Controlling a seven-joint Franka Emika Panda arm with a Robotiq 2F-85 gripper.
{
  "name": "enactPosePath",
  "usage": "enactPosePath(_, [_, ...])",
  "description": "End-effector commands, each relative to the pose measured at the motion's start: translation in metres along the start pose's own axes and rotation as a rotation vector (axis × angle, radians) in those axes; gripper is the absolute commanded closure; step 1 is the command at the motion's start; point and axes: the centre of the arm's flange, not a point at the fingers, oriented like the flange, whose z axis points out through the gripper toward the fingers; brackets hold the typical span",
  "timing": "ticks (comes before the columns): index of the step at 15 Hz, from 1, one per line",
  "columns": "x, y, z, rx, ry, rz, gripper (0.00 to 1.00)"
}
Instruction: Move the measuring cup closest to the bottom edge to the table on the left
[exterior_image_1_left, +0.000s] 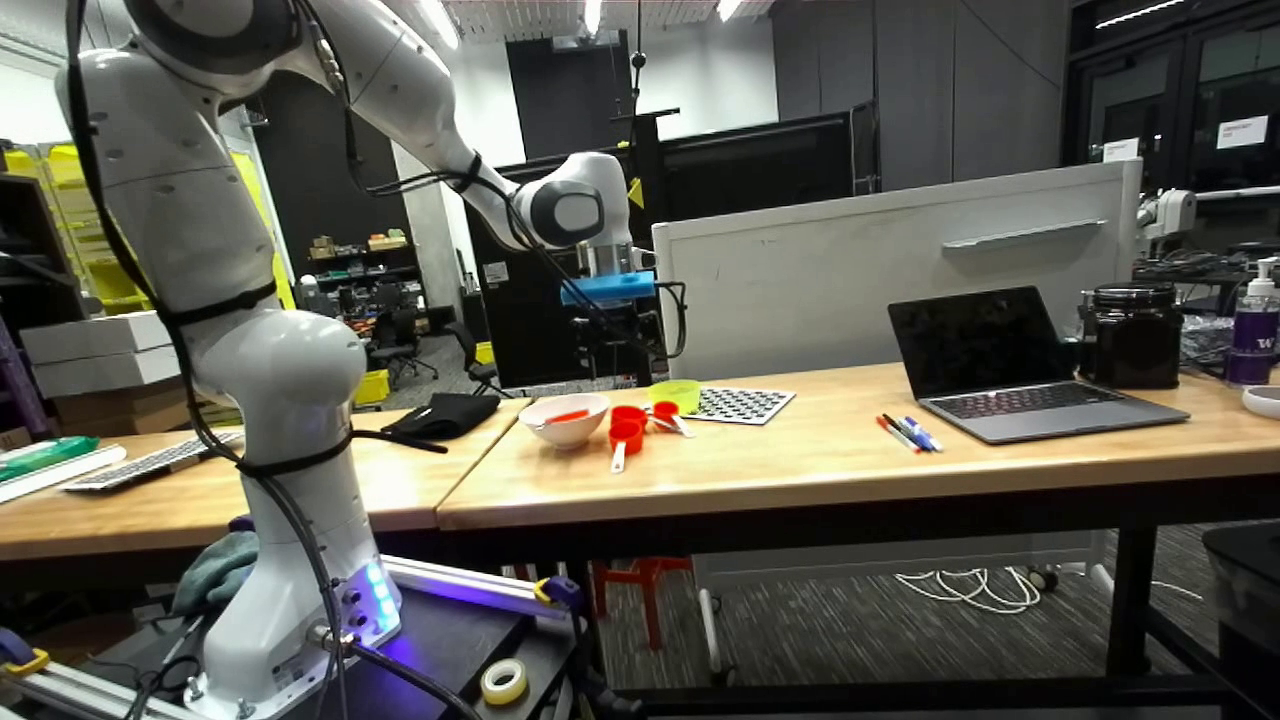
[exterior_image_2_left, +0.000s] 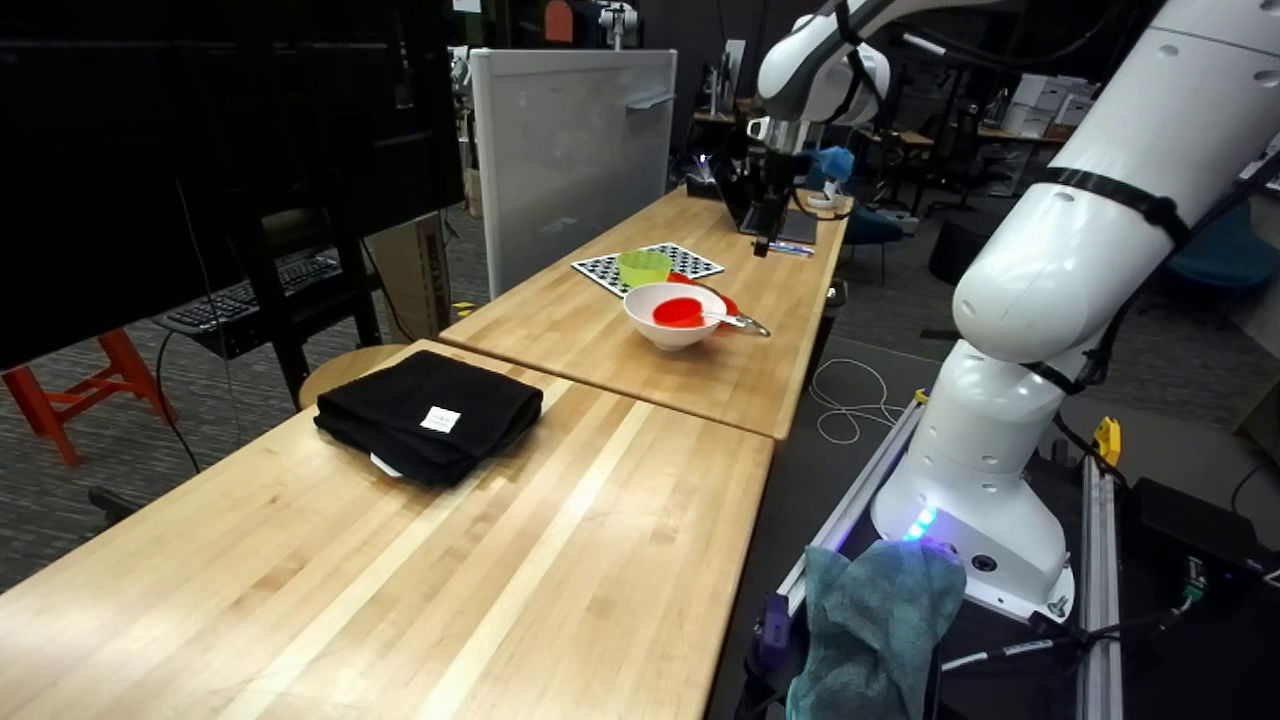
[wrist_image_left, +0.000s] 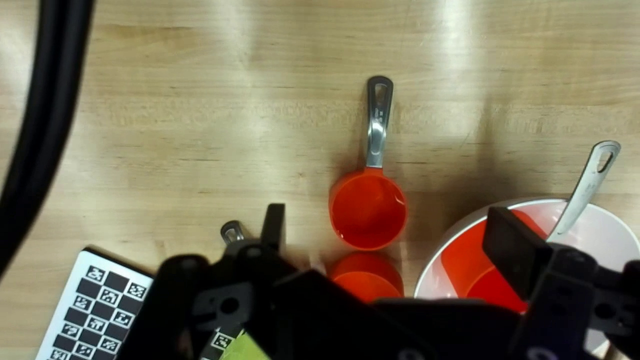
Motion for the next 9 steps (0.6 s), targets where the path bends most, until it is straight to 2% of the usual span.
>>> enactPosePath(1, [0.005,0.0,0.035,0.005,0.006,0.02,0.0])
enactPosePath(9, [0.015,-0.011,0.085,0.008,-0.006,0.033,0.0])
